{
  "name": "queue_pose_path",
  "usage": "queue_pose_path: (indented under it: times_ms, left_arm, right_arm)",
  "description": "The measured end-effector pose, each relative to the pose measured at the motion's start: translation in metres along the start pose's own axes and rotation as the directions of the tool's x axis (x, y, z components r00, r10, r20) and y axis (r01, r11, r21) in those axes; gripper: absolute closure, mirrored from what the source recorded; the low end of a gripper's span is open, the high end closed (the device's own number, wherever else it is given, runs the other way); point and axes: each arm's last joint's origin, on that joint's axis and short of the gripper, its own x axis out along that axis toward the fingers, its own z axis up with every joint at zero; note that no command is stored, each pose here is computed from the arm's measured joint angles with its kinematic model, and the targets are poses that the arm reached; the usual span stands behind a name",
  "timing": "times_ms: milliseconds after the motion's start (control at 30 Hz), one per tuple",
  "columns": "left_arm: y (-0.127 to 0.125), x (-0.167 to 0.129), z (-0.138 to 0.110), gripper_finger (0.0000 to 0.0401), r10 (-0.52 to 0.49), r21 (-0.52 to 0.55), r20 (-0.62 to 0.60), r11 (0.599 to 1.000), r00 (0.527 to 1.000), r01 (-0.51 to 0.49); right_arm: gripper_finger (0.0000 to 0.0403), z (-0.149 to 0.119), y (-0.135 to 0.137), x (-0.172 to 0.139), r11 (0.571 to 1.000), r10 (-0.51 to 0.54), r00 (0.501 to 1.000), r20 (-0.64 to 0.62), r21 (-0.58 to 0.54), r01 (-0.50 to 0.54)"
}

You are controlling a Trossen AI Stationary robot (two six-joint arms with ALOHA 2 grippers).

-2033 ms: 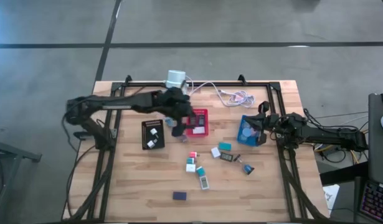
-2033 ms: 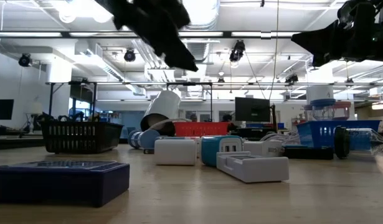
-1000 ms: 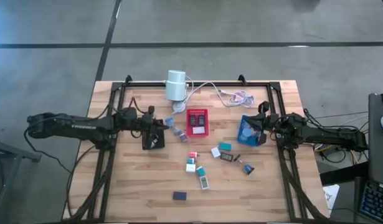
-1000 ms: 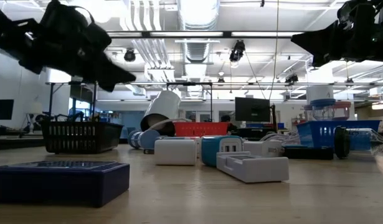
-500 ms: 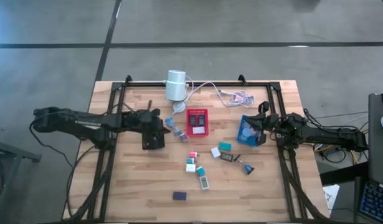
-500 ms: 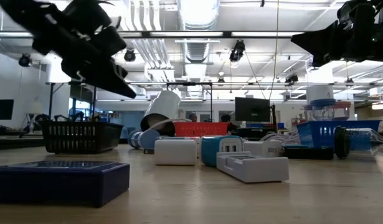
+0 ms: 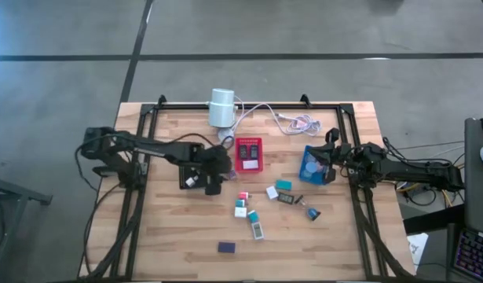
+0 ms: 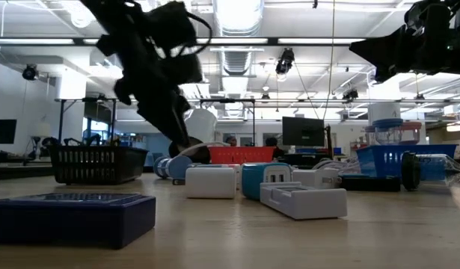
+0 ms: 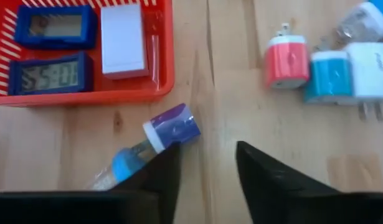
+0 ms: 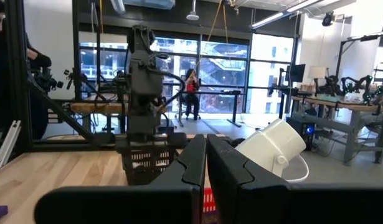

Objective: Pick & Place Office items
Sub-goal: Put the purple charger adapter into the black basket

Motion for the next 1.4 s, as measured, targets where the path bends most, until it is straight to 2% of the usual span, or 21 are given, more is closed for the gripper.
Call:
queue_pose_path:
  times_ms: [100,233,433,633,1033,1400]
  left_arm:
    - [0.002,0.009,0.009,0.0182,0.011,-0.047,-0.017,0.999,1.000,-0.012]
    - [0.003,0.018,0.016,0.0127,0.016,-0.059,-0.028,0.998,0.999,-0.018]
    - [0.004,0.025,0.017,0.0085,0.021,-0.079,-0.048,0.997,0.999,-0.025]
    - [0.007,0.026,0.016,0.0080,0.102,-0.111,-0.060,0.988,0.993,-0.108]
    - [0.006,0.029,0.012,0.0084,0.105,-0.150,-0.073,0.982,0.992,-0.115]
    - [0.007,0.030,0.010,0.0084,0.158,-0.154,-0.073,0.974,0.985,-0.168]
  right_arm:
    - [0.0390,-0.001,0.000,0.000,1.000,0.000,1.000,-0.006,0.000,0.000]
    - [0.0390,-0.001,0.000,0.000,1.000,0.002,1.000,-0.009,0.000,-0.002]
    - [0.0390,-0.001,0.000,0.000,1.000,0.002,1.000,-0.014,0.000,-0.002]
    - [0.0390,-0.001,0.000,0.000,1.000,0.002,1.000,-0.013,-0.001,-0.002]
    - [0.0390,-0.001,0.000,0.000,1.000,0.002,1.000,-0.012,0.000,-0.002]
    - [0.0390,-0.001,0.000,0.000,1.000,0.002,1.000,-0.011,0.000,-0.002]
